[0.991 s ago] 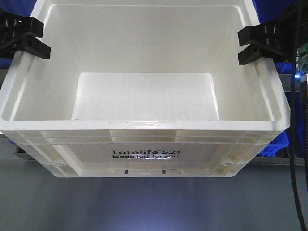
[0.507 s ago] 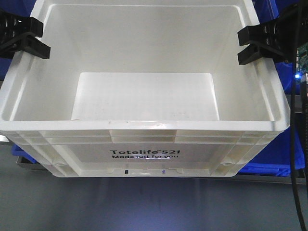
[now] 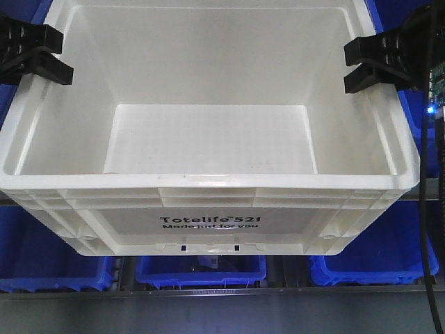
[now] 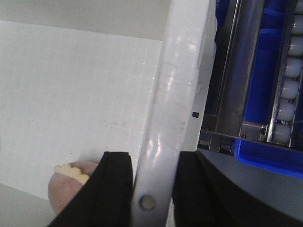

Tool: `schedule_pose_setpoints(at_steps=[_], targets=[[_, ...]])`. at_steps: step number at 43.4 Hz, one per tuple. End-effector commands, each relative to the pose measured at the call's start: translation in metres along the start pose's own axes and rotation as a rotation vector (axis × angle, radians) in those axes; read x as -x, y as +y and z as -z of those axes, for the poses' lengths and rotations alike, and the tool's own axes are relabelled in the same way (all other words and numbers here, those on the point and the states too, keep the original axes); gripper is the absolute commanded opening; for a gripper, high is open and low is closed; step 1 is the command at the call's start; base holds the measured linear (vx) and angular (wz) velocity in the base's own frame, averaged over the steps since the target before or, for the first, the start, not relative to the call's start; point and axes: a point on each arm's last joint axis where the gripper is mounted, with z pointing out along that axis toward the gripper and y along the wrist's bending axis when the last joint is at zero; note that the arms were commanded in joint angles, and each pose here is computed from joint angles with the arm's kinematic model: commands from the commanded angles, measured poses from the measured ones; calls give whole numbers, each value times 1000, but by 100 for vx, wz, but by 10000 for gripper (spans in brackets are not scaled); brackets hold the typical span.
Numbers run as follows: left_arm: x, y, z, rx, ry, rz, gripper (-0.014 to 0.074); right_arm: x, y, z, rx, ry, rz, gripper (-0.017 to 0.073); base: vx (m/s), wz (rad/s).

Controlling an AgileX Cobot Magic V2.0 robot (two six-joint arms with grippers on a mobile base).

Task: Place moving items into box and shelve
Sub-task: 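Hold the crate level over the roller shelf between the blue bins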

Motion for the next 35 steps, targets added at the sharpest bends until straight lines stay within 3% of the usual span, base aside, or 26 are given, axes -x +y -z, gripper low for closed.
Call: schedule_pose_setpoints(at_steps=[1,35], targets=[[11,-29,29,-193,-184,31,-3,13,23,27,152,-196,-24,0,25,-14],[11,-29,29,-193,-184,31,-3,13,22,27,151,-196,-23,0,15,1]])
